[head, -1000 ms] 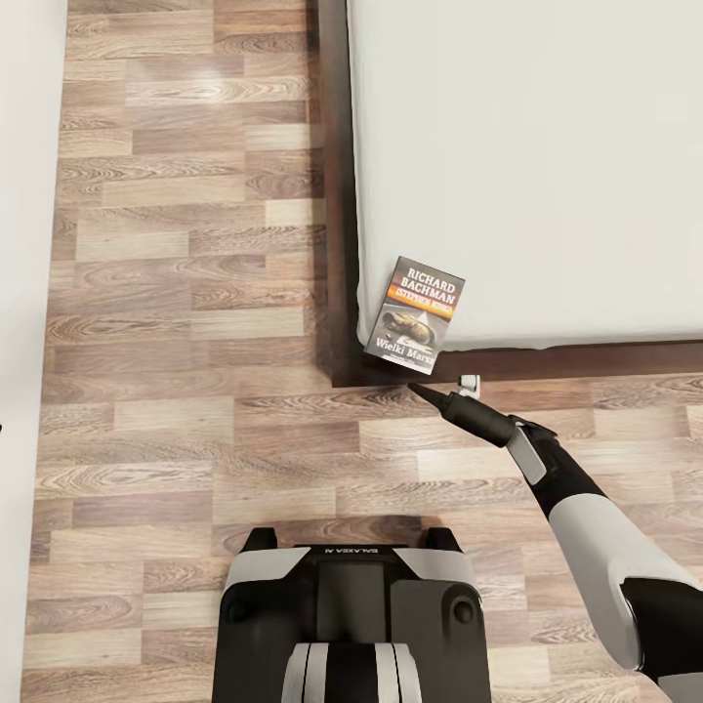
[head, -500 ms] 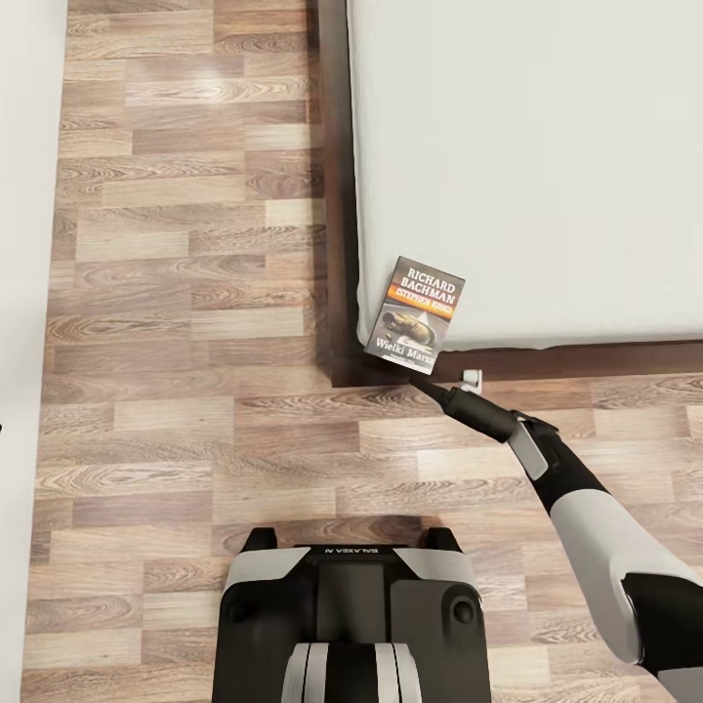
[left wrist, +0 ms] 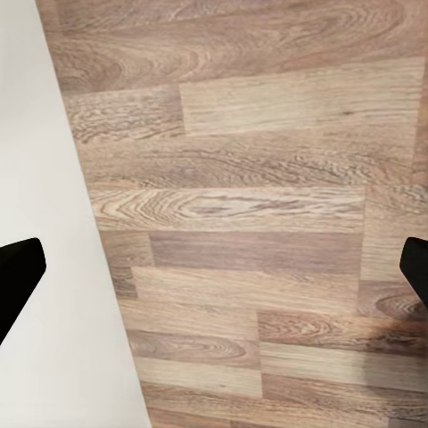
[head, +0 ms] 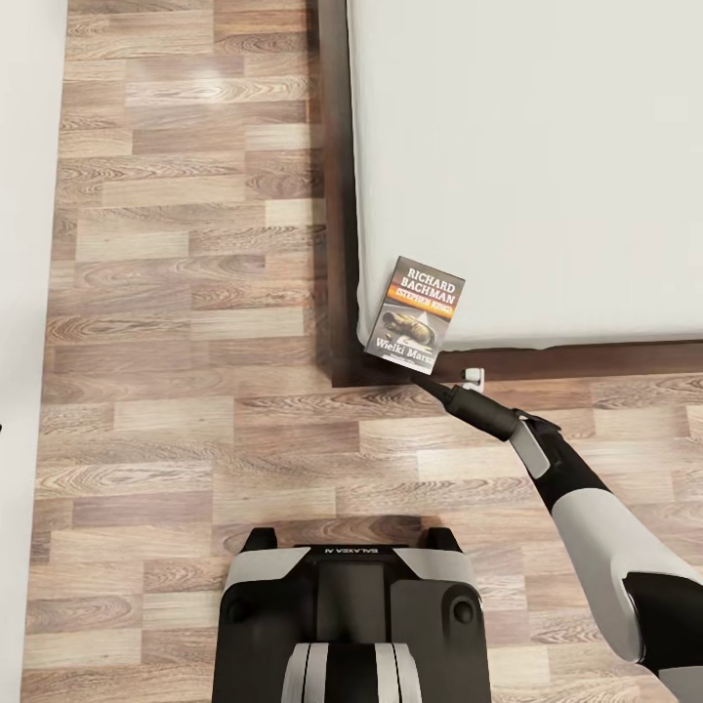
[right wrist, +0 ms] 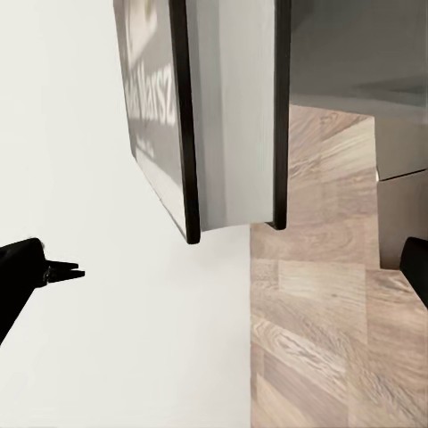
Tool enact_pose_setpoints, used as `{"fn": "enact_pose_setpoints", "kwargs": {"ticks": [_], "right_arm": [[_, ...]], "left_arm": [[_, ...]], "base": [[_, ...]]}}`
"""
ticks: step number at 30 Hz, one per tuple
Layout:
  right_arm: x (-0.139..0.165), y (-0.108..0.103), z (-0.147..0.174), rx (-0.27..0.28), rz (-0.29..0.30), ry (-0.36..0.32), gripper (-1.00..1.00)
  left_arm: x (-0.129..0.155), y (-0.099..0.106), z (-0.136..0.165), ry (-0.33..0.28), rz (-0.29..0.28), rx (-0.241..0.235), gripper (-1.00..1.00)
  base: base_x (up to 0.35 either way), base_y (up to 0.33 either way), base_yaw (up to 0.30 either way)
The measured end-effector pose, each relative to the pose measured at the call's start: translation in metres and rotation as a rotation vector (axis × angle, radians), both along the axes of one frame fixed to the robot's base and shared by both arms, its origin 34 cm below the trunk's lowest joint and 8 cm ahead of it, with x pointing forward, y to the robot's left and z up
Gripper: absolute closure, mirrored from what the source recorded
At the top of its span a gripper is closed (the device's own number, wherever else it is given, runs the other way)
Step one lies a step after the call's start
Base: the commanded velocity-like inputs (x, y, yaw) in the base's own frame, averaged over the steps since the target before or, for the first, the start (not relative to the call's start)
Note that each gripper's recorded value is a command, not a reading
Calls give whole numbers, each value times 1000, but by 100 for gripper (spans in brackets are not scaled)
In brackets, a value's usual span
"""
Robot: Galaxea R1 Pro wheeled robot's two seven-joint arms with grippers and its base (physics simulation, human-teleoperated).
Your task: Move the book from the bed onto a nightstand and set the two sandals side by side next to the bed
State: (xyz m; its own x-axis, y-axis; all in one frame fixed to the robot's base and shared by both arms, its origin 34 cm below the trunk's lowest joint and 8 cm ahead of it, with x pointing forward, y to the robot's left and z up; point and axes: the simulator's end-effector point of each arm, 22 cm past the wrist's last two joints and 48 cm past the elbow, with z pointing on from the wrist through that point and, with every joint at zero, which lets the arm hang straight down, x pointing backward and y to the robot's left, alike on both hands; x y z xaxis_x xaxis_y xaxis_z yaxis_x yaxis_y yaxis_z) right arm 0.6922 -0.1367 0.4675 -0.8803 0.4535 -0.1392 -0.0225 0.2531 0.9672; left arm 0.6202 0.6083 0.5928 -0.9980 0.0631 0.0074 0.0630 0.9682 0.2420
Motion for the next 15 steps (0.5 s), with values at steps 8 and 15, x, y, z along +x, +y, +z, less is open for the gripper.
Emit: {"fn": "enact_pose_setpoints", "kwargs": {"ticks": [8, 15], "right_arm": [[1, 0, 0, 1, -2, -1, -100], [1, 2, 1, 5, -3, -1, -100]], "left_arm": [[0, 0, 0, 0, 0, 1, -100], [0, 0, 0, 0, 0, 1, -100]], "base": [[0, 0, 0], [0, 0, 0]]}}
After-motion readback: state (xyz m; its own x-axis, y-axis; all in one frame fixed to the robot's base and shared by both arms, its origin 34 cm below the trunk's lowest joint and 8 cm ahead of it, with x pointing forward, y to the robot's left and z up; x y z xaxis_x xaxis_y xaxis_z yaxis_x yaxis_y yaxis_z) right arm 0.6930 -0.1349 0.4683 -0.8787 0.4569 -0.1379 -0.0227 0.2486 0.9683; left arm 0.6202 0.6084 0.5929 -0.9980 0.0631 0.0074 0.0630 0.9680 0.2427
